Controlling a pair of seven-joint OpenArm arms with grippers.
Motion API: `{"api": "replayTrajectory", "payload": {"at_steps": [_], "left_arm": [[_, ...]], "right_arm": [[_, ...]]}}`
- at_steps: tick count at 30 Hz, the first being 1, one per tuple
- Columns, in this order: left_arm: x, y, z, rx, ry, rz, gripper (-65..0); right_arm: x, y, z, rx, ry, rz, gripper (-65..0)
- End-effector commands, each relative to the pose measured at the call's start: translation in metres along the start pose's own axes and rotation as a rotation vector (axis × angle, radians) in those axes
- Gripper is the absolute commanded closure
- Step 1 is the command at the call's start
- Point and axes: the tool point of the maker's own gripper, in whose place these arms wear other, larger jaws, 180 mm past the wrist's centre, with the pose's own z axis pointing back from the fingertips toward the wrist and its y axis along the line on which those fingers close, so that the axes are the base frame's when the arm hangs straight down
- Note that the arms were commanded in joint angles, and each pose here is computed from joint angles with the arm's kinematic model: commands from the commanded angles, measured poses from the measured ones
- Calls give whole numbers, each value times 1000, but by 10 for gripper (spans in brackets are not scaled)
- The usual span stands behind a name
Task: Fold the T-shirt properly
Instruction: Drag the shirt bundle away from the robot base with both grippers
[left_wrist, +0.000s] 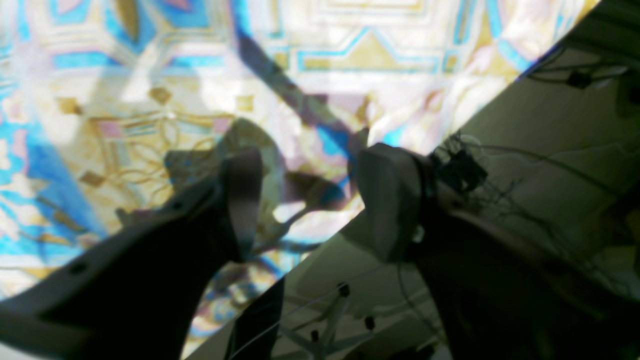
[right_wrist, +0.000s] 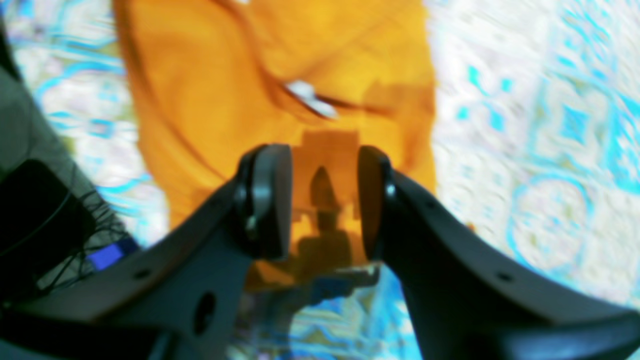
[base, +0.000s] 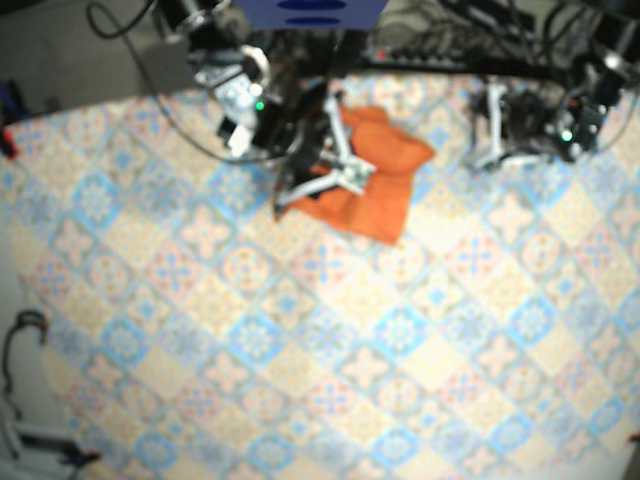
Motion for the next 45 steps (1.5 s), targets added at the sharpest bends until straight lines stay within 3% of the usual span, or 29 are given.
{"api": "replayTrajectory", "payload": {"at_steps": [1, 9, 24, 36, 40, 45], "left_arm": [[4, 12, 8, 37, -4, -19, -337], [6, 16, 5, 82, 9, -55, -337], [7, 16, 5, 82, 9, -56, -337], [8, 13, 4, 72, 4, -53, -337], [6, 9, 1, 61, 12, -60, -337], [11, -18, -8, 7, 34, -162, -337]], "right_arm": [[15, 1, 0, 4, -46, 4, -221], [37, 26, -21, 87, -97, 20, -221], [44, -2, -55, 94, -69, 57, -221], [80, 7, -71, 140, -180, 17, -221], [103, -5, -55, 93, -249, 36, -221], [103, -61, -20, -101, -258, 1, -221]]}}
